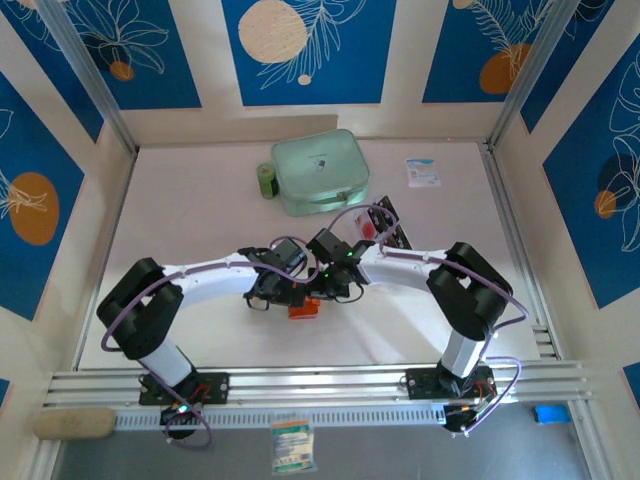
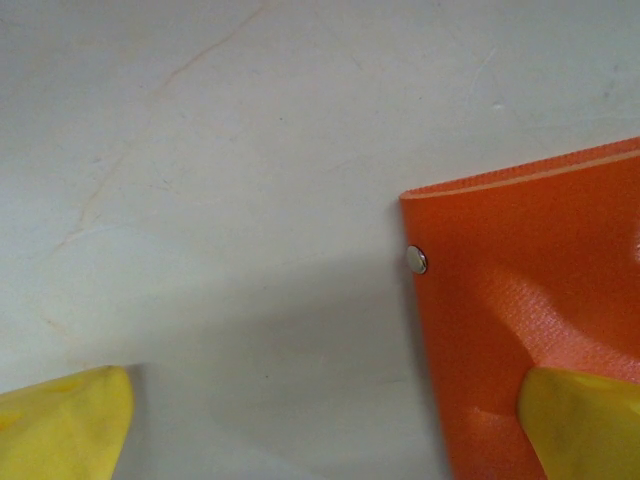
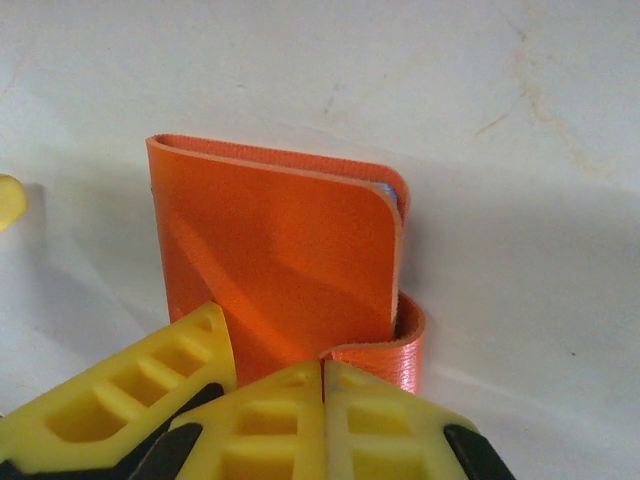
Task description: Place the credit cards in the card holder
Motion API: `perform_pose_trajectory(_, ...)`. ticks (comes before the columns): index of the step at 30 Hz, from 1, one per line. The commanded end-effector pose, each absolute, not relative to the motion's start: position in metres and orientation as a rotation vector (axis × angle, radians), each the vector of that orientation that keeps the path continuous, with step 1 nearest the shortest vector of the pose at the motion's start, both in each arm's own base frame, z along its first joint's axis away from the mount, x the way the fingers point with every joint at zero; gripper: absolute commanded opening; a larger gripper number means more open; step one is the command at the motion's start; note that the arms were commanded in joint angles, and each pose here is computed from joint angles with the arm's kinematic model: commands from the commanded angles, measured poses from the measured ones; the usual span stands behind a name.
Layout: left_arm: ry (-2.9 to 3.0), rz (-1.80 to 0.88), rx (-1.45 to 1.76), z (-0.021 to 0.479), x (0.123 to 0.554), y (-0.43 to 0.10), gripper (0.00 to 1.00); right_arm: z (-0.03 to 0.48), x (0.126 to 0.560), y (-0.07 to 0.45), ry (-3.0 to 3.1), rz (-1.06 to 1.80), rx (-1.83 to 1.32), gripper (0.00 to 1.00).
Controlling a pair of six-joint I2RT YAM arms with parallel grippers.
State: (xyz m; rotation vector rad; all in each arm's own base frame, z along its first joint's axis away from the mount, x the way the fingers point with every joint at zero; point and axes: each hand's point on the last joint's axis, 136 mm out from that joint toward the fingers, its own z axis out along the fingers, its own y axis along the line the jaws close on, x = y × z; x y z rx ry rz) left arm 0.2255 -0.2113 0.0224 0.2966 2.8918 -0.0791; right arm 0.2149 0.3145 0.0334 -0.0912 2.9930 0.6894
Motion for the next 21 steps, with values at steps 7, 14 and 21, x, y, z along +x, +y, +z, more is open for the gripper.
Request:
perform_pose_trajectory(7, 2.912, 0.0, 0.305, 0.006, 0.219, -0.201, 1.0, -0.007, 0.193, 0.298, 3.125, 0.597, -0.032, 0.0)
perform_pose_trajectory(14, 2.908, -0.006, 0.3, 0.009, 0.219, -0.201, 1.0, -0.025, 0.187, 0.284, 3.176, 0.531, 0.03, 0.0)
perform_pose_trajectory(21, 2.908, -0.012, 0.3, 0.009, 0.219, -0.201, 1.0, -0.038, 0.187, 0.273, 3.244, 0.501, 0.117, 0.0)
